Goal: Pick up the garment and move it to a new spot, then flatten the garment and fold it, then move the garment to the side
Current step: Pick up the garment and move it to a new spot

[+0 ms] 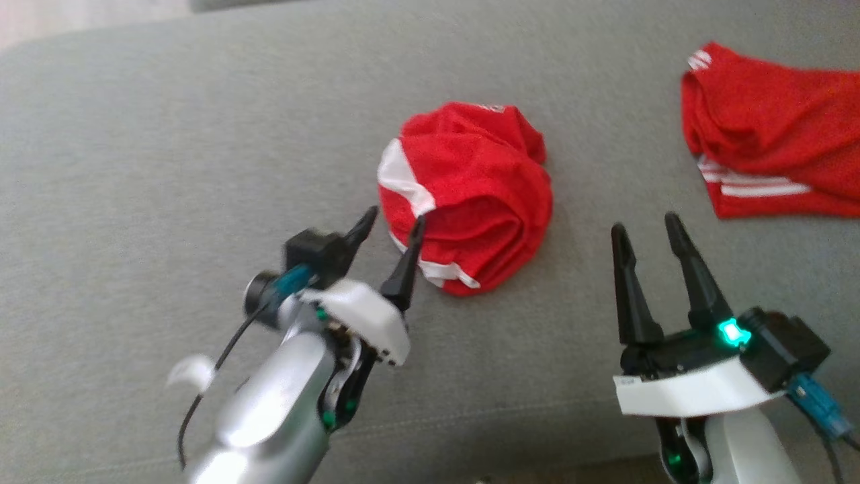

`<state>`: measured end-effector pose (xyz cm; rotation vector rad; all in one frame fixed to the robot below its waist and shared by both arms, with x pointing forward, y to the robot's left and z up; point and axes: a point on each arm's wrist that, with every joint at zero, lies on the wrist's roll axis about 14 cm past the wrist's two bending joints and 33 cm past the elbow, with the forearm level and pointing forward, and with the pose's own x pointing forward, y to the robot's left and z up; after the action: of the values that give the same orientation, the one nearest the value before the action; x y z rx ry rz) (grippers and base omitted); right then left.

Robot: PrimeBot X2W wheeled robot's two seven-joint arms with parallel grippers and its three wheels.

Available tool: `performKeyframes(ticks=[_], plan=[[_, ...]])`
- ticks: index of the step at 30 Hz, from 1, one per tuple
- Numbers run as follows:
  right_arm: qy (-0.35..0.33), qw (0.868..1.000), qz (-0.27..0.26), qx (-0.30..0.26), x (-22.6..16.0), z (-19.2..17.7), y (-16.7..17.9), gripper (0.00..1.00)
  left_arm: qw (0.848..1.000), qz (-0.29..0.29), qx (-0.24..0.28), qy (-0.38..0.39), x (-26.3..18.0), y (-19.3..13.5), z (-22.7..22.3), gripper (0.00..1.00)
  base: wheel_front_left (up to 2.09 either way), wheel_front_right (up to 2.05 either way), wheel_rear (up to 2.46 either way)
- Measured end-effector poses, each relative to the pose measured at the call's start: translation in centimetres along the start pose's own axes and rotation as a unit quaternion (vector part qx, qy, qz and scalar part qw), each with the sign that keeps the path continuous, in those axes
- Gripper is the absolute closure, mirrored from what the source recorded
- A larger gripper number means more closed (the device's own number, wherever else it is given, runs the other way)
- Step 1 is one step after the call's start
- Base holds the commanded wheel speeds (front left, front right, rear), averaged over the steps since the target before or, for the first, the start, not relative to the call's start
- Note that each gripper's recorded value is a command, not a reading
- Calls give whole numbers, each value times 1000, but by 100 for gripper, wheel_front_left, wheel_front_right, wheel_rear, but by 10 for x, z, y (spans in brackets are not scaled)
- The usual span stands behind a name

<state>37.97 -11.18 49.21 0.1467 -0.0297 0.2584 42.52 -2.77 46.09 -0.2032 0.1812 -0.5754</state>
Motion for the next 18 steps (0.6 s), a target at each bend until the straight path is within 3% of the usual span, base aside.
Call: performKeyframes(ticks=[4, 10, 13, 18], plan=[[-1, 1000, 22, -1, -5, 2, 14, 0, 995, 74, -13, -71, -41, 25, 36, 0, 0, 0, 0], [-1, 999, 37, -2, -20, 2, 27, 0, 972, 179, -2, -150, -119, 52, 64, 0, 0, 0, 0], [3, 999, 41, -2, -27, 0, 31, 0, 961, 227, 26, -156, -152, 63, 62, 0, 0, 0, 0], [-3, 999, 45, -2, -31, 4, 35, 0, 945, 286, 24, -157, -189, 74, 54, 0, 0, 0, 0]])
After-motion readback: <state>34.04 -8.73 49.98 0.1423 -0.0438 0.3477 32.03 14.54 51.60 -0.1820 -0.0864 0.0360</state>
